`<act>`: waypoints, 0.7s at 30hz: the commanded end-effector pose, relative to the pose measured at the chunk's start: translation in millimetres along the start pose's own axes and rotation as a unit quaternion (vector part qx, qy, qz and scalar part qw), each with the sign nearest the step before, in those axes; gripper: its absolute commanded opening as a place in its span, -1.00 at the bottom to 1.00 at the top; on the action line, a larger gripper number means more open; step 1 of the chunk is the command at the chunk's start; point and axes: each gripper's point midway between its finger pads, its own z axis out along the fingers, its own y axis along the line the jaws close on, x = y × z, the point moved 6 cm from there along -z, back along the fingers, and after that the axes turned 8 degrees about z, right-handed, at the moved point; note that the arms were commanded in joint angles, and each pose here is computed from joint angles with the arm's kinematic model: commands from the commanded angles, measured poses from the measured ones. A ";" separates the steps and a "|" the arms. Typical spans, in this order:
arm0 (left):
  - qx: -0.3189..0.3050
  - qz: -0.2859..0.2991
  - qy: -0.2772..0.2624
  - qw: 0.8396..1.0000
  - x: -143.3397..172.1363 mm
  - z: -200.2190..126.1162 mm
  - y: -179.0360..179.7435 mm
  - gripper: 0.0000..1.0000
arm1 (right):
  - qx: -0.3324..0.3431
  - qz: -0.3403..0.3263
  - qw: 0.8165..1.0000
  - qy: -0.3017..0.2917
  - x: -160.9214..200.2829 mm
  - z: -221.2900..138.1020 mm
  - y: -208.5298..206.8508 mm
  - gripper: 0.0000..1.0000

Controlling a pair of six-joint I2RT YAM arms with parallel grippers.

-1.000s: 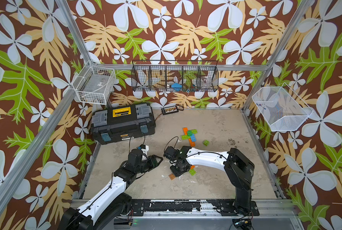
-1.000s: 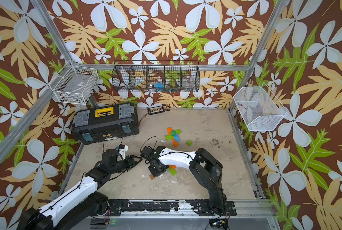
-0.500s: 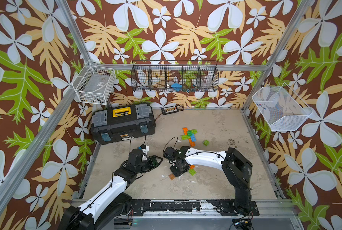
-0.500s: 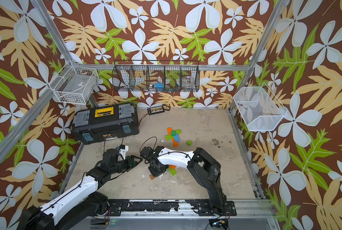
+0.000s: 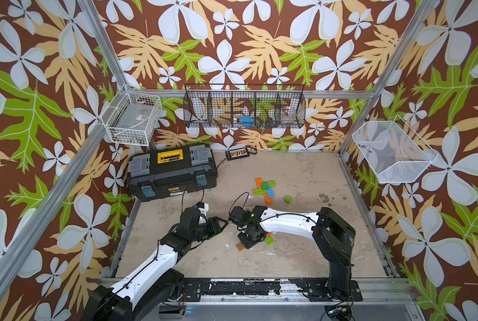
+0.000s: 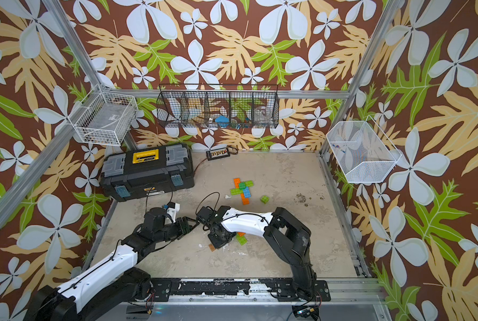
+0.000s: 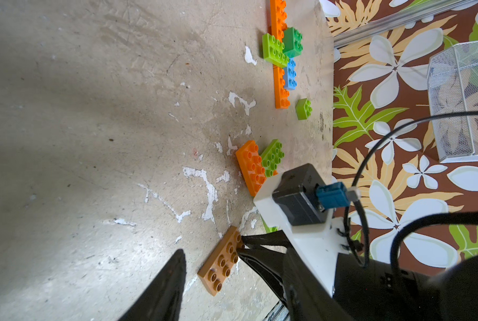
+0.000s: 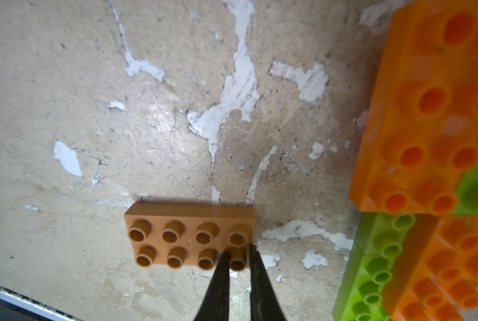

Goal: Assemble a small pinwheel with lego
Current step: Pick up the lego brick from the center of the board.

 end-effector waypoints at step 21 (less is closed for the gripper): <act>-0.019 0.054 0.027 0.998 5.8 18.3 -14.6 0.18 | 0.022 -0.052 0.998 -0.017 -11.5 -31.5 -55.0 -0.75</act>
